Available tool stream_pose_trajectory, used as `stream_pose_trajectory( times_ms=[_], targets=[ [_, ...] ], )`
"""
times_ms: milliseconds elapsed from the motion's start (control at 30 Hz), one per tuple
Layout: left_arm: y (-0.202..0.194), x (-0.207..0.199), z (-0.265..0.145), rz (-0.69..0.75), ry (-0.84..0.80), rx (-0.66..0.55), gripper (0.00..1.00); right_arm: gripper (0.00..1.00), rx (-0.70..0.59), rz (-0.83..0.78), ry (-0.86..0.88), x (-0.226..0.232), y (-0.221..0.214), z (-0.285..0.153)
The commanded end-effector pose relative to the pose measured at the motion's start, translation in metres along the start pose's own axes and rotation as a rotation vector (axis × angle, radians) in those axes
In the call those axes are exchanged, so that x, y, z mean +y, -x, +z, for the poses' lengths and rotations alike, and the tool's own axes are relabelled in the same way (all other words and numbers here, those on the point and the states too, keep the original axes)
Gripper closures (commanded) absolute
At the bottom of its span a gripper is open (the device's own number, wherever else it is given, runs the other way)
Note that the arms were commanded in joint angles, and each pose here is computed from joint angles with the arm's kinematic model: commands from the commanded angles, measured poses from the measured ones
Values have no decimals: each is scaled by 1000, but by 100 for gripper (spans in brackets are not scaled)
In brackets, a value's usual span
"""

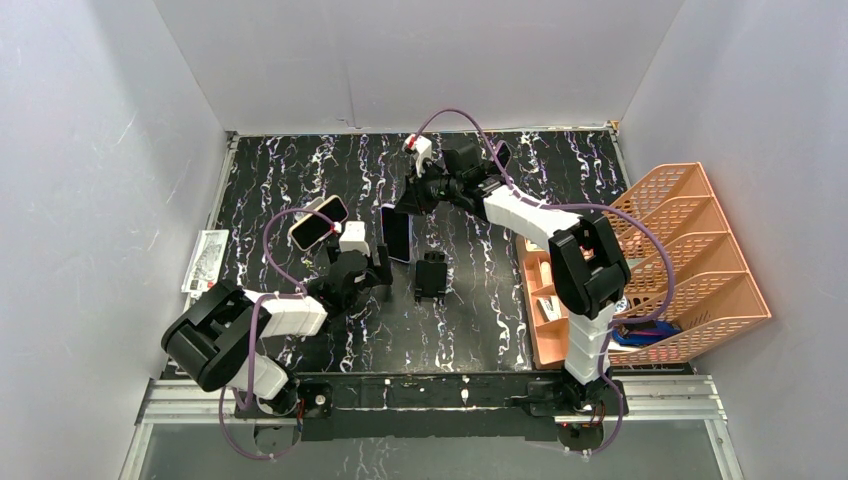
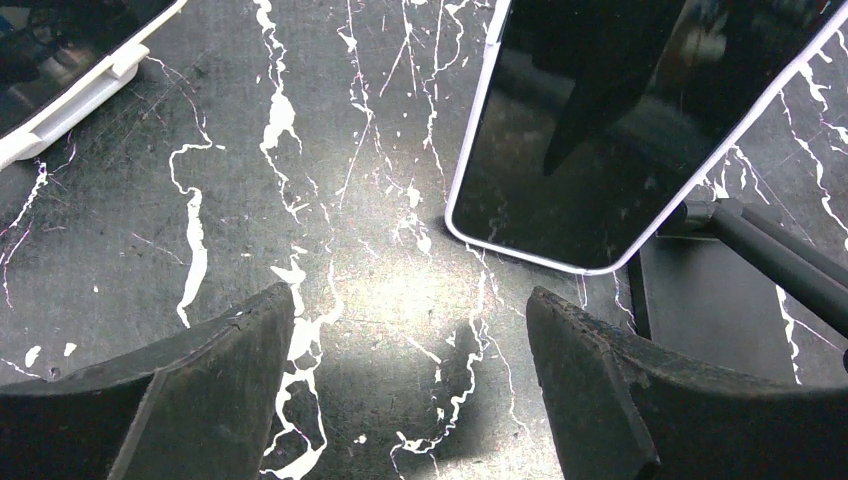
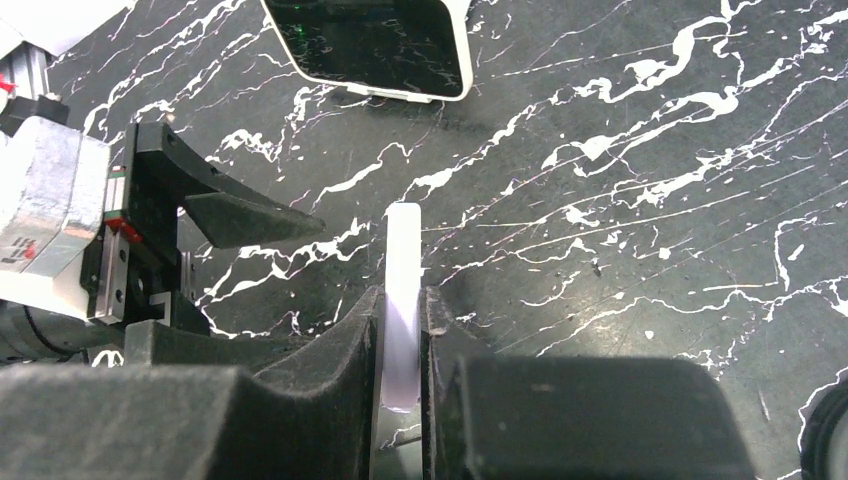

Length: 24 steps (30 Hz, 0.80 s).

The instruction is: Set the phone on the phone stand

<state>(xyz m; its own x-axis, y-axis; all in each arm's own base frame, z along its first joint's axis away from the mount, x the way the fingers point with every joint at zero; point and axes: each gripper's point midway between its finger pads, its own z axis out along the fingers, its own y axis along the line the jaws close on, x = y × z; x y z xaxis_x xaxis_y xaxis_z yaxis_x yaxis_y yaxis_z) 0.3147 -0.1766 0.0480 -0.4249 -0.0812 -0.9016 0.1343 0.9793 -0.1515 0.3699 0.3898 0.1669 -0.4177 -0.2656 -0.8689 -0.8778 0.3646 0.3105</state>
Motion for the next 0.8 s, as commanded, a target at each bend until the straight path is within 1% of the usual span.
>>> stream_pose_trajectory(
  times_ms=[0,133,233,267,667,767],
  targets=[
    [1,5,-3,-1,22,-18,17,99,-115,-116,33,26,47,-16],
    [-2,7,-3,-1,25,-13,17,99,-81,-105,60,35,42,-16],
    [-3,8,-4,-1,28,-12,17,99,-59,-129,71,38,37,-15],
    [-3,9,-5,-1,29,-13,17,99,-35,-118,74,40,31,-15],
    [-8,14,-8,1,43,-7,17,98,92,-130,47,42,1,-5],
    [-8,15,-8,2,45,-8,17,86,133,-125,45,38,-6,-1]
  ],
)
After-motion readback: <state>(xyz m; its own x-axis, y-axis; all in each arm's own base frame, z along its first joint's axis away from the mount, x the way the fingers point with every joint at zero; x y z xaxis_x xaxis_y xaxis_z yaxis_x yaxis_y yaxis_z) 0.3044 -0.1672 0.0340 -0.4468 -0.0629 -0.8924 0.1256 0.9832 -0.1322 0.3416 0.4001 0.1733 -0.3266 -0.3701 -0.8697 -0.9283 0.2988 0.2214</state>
